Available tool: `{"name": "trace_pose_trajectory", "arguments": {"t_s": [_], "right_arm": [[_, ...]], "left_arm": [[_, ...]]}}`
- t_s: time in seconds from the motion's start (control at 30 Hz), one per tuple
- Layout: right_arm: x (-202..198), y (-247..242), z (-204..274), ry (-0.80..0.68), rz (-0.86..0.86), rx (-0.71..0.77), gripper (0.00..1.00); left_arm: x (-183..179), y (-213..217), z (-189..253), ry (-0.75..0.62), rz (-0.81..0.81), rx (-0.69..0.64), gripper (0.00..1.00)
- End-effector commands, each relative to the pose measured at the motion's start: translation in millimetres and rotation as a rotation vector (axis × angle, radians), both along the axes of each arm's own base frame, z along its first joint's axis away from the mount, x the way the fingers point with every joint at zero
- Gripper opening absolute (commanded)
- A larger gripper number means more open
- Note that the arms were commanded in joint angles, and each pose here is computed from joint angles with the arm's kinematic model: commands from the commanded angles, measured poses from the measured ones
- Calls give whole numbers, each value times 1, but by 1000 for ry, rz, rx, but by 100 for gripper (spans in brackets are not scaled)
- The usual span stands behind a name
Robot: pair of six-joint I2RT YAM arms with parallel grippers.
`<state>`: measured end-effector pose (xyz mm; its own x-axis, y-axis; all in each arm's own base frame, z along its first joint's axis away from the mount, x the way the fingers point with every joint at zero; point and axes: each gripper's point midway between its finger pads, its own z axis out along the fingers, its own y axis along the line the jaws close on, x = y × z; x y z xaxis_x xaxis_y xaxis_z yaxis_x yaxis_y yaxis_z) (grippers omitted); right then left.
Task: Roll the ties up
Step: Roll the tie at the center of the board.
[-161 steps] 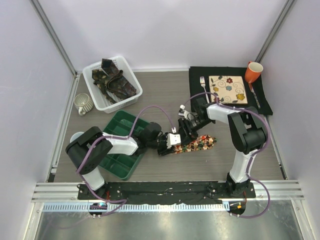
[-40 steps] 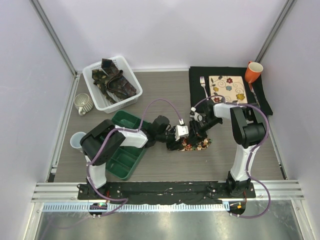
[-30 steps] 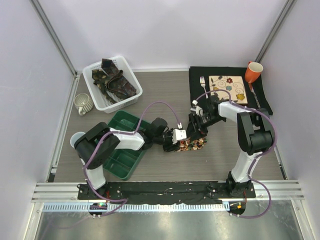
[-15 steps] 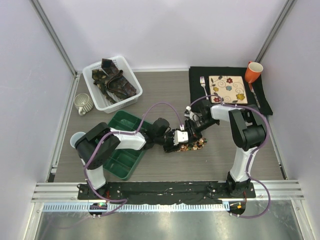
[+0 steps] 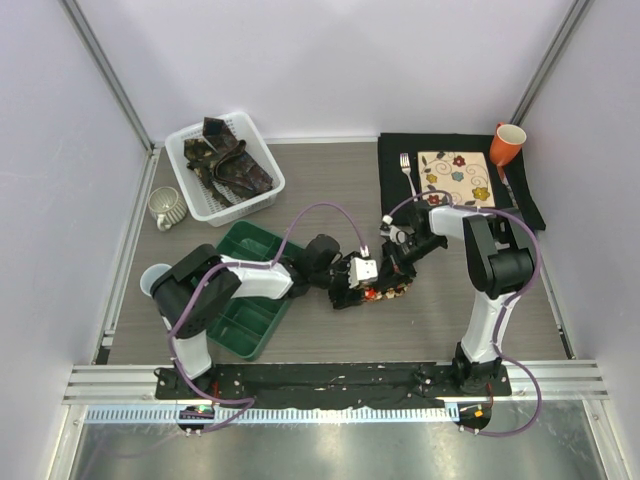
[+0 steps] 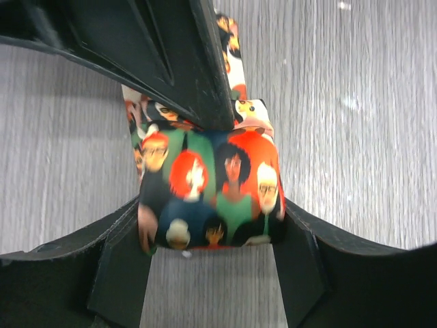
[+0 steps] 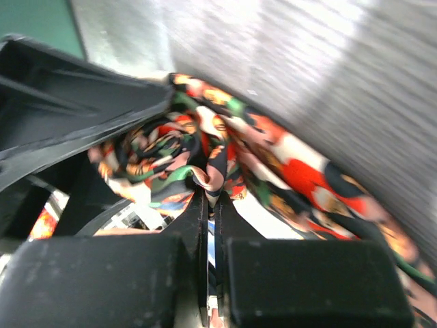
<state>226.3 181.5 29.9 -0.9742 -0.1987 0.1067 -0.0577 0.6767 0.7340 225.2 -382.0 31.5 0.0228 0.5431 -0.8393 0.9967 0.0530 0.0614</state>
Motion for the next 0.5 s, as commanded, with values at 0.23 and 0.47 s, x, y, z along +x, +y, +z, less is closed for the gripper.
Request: {"name": "trace_pose_trajectory", "arguments": {"t_s": [0.23, 0.47], "right_arm": [[21, -30, -41, -71, 35, -232, 1], [21, -30, -40, -75, 43, -227, 1]], "left_arm": [[14, -40, 21, 12, -18, -117, 69], [13, -42, 7, 27, -21, -75, 47]]}}
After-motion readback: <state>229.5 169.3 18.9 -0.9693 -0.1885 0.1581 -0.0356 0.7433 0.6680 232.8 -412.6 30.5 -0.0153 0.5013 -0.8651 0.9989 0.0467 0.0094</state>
